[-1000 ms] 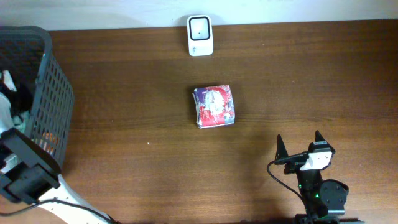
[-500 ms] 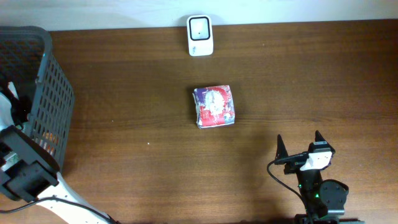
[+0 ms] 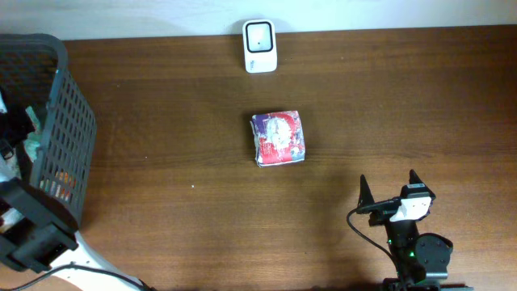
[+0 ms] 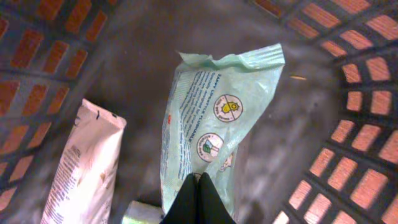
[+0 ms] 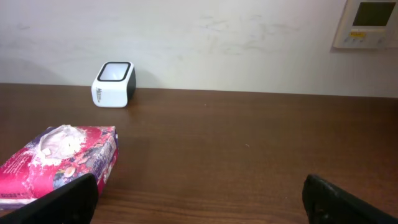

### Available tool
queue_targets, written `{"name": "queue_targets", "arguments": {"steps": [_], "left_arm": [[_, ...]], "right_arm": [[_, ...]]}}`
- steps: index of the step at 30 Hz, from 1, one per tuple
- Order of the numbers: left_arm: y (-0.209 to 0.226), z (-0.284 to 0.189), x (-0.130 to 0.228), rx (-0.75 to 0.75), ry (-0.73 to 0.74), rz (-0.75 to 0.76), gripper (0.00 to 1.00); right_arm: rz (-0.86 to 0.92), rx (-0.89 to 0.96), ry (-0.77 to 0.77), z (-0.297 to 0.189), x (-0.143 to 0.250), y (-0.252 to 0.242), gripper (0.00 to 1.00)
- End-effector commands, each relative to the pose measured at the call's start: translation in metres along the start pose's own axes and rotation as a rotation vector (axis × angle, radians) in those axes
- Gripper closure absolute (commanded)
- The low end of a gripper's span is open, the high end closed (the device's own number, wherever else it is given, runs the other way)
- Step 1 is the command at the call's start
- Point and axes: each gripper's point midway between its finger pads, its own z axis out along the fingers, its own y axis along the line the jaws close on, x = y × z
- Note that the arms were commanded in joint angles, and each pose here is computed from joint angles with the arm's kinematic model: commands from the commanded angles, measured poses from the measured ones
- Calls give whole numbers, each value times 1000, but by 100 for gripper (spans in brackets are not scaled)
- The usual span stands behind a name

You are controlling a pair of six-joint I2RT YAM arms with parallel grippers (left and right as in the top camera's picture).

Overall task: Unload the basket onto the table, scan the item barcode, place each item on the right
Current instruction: 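Grasp the green wipes pack in the basket with the left gripper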

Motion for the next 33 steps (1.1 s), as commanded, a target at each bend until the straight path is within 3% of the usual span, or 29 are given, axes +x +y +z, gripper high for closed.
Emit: {"name": "queue_targets", "arguments": {"steps": [1, 6, 9, 11, 13, 14, 16, 17, 18, 19, 21, 23, 24, 28, 29, 30, 32, 33], "left_arm": [[-2, -18, -7, 20, -39, -14, 100], [-1, -44, -24, 13, -111, -73, 100], [-43, -149, -76, 239, -403, -36, 100], [-59, -216, -92, 333, -549, -91, 100], [-77, -264, -95, 434, -642, -69, 100], [-100, -297, -90, 559, -696, 4, 100], [-110, -311, -86, 594, -717, 35, 100], [-108, -310, -87, 566, -719, 28, 100], [-95, -296, -88, 471, -697, -20, 94], [-77, -278, -86, 358, -659, -76, 65], [-42, -236, -80, 166, -559, -158, 58], [-38, -190, -75, 130, -462, -70, 26], [-37, -167, -71, 121, -413, -12, 20], [-34, -94, -64, 132, -264, 8, 18], [-33, -70, -60, 139, -215, 2, 23], [-33, -51, -56, 144, -176, 18, 40], [-37, -25, -47, 171, -119, 113, 28], [-37, -15, -43, 176, -98, 127, 27]], "right_arm": [[-7, 4, 6, 0, 3, 0, 1], [-7, 4, 6, 0, 3, 0, 1], [-7, 4, 6, 0, 3, 0, 1], [-7, 4, 6, 0, 3, 0, 1], [-7, 4, 6, 0, 3, 0, 2], [-7, 4, 6, 0, 3, 0, 1], [-7, 4, 6, 0, 3, 0, 2], [-7, 4, 6, 0, 3, 0, 1], [-7, 4, 6, 0, 3, 0, 1], [-7, 4, 6, 0, 3, 0, 1], [-7, 4, 6, 0, 3, 0, 1], [-7, 4, 6, 0, 3, 0, 1], [-7, 4, 6, 0, 3, 0, 1], [-7, 4, 6, 0, 3, 0, 1], [-7, 4, 6, 0, 3, 0, 2], [-7, 4, 6, 0, 3, 0, 1], [-7, 4, 6, 0, 3, 0, 1], [-7, 4, 6, 0, 3, 0, 1]]}}
